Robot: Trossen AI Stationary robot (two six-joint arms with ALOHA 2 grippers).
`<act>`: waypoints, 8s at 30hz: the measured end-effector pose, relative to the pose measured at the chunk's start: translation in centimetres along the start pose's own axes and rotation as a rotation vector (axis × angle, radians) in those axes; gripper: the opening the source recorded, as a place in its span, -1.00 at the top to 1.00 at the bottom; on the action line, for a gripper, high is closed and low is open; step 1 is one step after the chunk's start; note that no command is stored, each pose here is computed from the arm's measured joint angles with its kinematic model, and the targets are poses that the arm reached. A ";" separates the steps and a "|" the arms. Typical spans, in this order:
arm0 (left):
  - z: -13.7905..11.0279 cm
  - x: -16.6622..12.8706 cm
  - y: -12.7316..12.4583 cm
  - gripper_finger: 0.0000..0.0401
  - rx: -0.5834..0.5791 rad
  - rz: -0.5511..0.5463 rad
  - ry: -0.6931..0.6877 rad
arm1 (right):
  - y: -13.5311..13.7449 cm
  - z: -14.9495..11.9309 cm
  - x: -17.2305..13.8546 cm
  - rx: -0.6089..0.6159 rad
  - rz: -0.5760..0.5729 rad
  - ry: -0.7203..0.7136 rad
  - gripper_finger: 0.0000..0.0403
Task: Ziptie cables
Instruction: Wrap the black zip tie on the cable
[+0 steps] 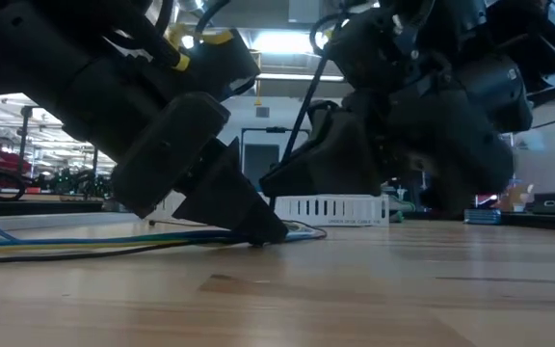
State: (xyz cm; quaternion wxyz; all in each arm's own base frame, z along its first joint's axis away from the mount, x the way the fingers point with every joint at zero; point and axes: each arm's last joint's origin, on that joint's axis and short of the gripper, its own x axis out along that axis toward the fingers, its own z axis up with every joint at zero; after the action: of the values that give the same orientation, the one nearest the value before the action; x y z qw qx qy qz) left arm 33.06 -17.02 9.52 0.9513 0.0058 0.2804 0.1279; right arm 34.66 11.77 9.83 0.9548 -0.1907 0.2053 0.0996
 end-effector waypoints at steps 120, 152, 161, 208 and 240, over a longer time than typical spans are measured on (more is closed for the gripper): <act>6.0 -11.2 4.8 0.25 -0.179 0.009 0.238 | -3.2 3.0 -9.2 0.266 0.074 0.325 -0.17; 1.7 -2.1 -0.2 0.35 -0.171 -0.233 0.229 | -2.9 -0.2 -8.4 0.348 0.061 0.304 -0.17; 6.3 -5.2 1.7 0.44 -0.038 -0.088 0.347 | -3.4 -0.2 -8.4 0.232 -0.059 0.311 -0.17; 0.7 -6.0 12.9 0.02 -0.131 0.088 0.226 | -11.6 -0.7 -8.3 0.308 0.054 0.519 -0.38; 0.3 -5.6 13.8 0.09 -0.089 0.077 0.224 | -10.2 -2.7 -8.0 0.467 -0.065 0.288 -0.38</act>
State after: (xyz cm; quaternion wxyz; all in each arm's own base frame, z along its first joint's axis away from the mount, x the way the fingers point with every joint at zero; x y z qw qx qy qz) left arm 25.44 -5.05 13.90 0.9076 -0.0397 0.3787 0.1766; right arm 29.25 0.52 14.27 0.9366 0.0159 0.3500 -0.0094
